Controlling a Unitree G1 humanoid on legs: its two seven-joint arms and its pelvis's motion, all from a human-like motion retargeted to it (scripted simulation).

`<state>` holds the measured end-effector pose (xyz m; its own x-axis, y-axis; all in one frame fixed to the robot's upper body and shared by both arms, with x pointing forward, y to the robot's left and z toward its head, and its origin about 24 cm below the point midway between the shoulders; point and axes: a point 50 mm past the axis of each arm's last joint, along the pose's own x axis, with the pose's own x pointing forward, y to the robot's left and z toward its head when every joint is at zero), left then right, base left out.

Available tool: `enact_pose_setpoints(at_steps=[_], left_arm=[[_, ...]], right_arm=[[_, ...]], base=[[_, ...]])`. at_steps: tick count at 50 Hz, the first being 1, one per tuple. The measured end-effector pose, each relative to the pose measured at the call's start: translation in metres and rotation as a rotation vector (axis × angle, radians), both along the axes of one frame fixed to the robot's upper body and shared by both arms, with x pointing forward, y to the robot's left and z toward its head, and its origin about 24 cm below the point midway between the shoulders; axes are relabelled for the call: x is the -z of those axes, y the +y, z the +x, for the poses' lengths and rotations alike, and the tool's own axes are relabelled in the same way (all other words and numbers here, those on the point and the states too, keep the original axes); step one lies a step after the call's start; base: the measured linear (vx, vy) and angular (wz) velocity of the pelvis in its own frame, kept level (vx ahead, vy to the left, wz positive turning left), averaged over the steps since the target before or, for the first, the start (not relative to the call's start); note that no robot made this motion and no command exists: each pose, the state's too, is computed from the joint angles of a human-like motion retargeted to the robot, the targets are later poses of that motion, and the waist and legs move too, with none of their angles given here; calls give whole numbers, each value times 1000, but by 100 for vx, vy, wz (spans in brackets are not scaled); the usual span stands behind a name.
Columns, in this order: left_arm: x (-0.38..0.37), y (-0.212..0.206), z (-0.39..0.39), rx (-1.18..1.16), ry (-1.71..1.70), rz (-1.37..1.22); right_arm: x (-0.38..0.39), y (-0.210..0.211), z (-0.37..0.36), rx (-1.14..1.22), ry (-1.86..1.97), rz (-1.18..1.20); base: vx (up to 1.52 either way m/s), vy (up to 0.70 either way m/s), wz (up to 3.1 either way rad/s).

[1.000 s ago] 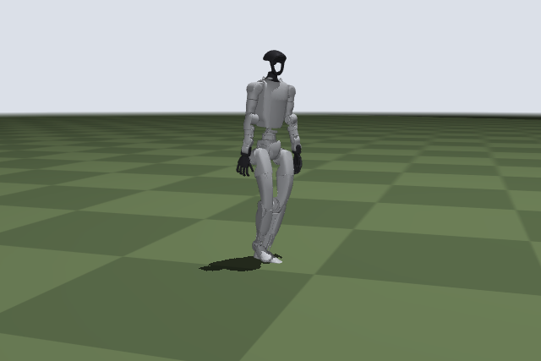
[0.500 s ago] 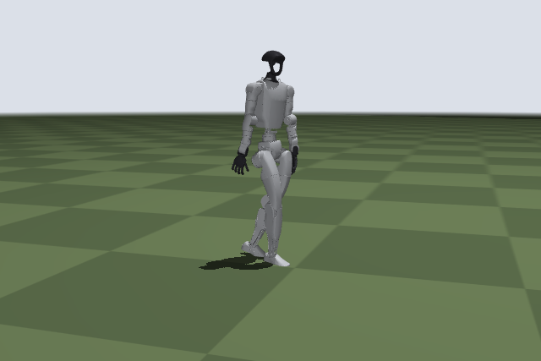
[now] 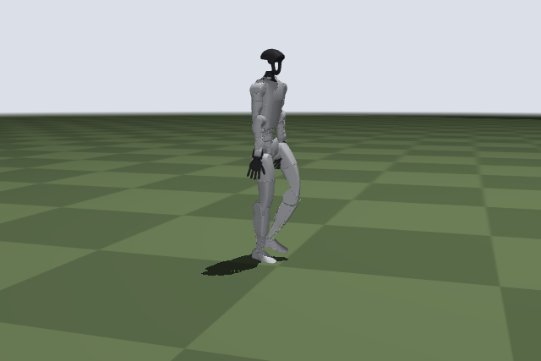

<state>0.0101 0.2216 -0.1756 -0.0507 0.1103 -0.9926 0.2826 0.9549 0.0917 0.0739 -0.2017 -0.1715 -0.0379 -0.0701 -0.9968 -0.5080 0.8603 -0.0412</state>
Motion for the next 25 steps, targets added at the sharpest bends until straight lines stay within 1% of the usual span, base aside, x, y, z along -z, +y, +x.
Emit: enact_pose_setpoints(at_steps=[5, 10, 13, 18, 25], left_arm=[[2, -12, -9, 15, 43, -34], [4, -26, -13, 4, 27, -126], [4, -28, -20, 27, 63, -140], [4, -26, -15, 13, 56, -113], [2, -14, 13, 24, -46, -87]], right_arm=[[-7, 4, 36, -20, -86, 38], [-14, 14, 63, -97, -133, 54], [-16, 24, 72, -144, -149, 80], [-15, 44, 75, -191, -165, 128], [-11, 55, 62, -210, -104, 175]], base=[[4, 17, 23], [18, 9, -28], [28, 10, -26], [21, 7, 0], [24, 3, -47]])
